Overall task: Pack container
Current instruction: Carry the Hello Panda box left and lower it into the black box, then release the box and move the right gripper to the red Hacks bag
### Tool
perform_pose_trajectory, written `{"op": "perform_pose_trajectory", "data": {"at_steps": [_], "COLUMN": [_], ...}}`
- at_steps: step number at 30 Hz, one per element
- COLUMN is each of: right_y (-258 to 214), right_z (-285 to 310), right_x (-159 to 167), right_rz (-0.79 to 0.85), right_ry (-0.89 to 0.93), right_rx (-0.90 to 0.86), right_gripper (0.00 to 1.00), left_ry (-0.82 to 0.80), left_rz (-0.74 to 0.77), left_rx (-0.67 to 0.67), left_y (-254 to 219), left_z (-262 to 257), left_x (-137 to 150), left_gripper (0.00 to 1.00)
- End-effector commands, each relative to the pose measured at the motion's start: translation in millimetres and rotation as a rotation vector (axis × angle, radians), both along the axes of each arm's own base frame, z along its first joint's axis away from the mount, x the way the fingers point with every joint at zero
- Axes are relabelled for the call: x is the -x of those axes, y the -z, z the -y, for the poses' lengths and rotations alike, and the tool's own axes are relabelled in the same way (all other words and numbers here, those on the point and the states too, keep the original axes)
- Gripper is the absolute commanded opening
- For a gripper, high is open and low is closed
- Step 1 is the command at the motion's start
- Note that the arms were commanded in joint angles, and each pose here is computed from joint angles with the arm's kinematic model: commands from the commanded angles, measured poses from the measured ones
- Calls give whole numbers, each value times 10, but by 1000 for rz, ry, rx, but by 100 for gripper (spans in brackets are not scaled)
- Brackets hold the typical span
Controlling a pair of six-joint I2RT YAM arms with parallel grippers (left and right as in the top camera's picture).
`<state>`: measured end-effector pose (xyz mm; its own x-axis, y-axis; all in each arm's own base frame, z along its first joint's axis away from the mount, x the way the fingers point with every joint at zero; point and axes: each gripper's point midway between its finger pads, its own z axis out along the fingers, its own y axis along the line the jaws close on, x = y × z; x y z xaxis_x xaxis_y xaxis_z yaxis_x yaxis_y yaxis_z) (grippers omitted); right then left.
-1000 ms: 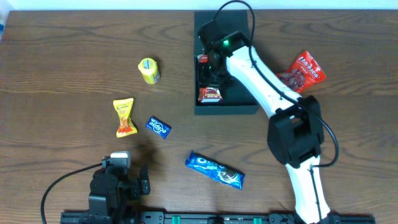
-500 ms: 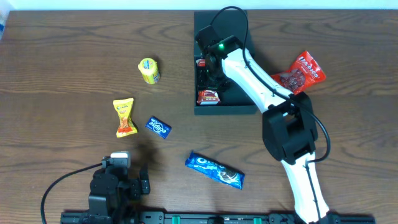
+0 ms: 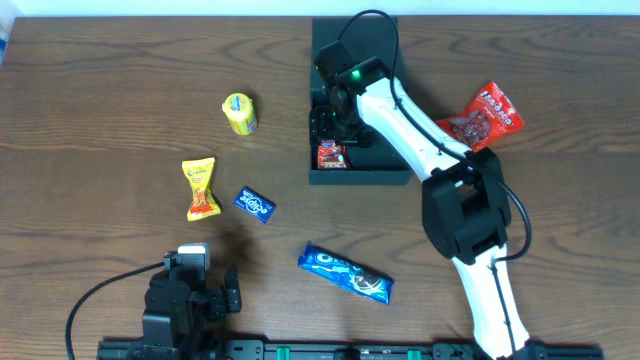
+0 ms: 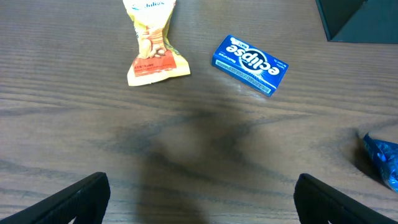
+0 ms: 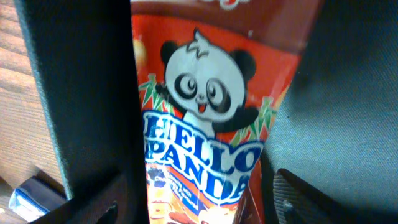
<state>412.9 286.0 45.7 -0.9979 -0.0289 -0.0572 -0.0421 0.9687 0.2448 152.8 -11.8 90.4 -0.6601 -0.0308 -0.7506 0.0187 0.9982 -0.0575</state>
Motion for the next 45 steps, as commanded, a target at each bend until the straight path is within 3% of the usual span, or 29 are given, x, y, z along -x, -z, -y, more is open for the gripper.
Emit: {"op": "perform_pose_trajectory", "data": {"at_steps": [1,10,15,24,33,45], "right_y": [-140,-1027,-1630,-2255,-2156,-1219], "right_z": [-116,4,367,1201,2130,2903], "right_x": [-8,-27,29,357,179,-258], "right_rz": [18,164,283,319,307,283], "right_ry": [-18,-2,82,237,455,719], "right_rx": [-45,-109,-53,26,130,88], "right_gripper": [78,90,99,99,99,99], "left_ry": [6,6,6,6,6,6], "left_rz": [-54,-54,-54,-54,-54,-54], "left_rx": [-17,-17,-17,-17,-17,-17], "left_y": [169,169,169,169,169,169], "left_z": [-12,-12,-12,-12,-12,-12], "left_x": [57,57,57,57,57,57], "left_gripper": [95,95,95,95,95,95]}}
